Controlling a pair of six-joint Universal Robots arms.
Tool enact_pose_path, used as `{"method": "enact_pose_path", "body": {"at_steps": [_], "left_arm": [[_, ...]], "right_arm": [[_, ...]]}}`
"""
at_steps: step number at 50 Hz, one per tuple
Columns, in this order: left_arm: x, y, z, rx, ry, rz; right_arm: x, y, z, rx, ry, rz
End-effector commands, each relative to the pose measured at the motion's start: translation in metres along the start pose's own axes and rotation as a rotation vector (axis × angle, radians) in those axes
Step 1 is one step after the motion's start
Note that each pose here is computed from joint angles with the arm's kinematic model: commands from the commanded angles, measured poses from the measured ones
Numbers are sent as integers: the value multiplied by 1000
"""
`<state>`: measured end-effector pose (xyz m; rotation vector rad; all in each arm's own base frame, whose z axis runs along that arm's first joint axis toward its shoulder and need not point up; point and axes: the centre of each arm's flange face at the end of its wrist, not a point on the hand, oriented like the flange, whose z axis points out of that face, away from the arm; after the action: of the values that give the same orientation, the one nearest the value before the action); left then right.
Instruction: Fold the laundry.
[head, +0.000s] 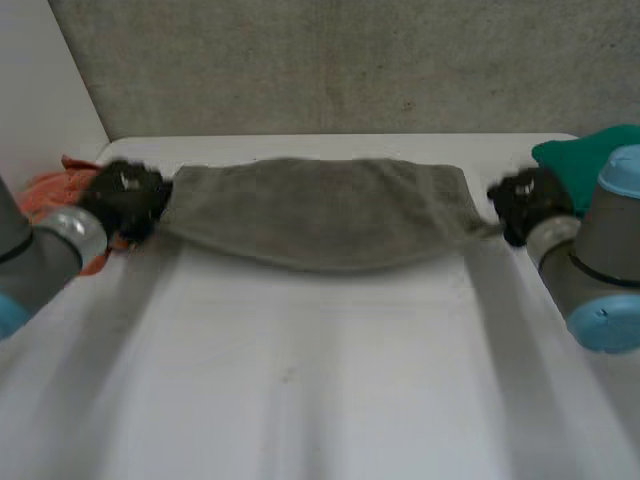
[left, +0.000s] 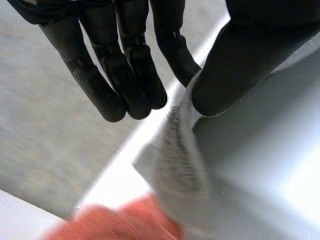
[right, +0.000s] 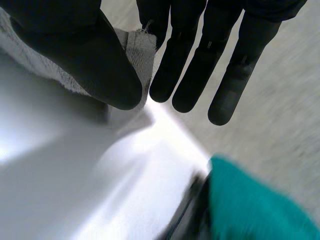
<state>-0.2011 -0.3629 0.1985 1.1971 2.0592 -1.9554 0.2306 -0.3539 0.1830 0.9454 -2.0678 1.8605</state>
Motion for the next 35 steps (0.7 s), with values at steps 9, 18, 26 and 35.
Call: {"method": "enact_pose_path", "body": {"at_steps": [9,18,26,35], "left_arm": [[40,31,-115,-519,450,163],[33,-2,-89,-402,417,234],[26,-30,-21,-200,207,163],[17,-28,37,-173,39,196]], "right_arm": [[19,46,-98,-460,-340,-407],[20,36,-74,-351,-266,-385],[22,26,-28,-243,-98,-243],[23,10,21,-58,56,-166]]}}
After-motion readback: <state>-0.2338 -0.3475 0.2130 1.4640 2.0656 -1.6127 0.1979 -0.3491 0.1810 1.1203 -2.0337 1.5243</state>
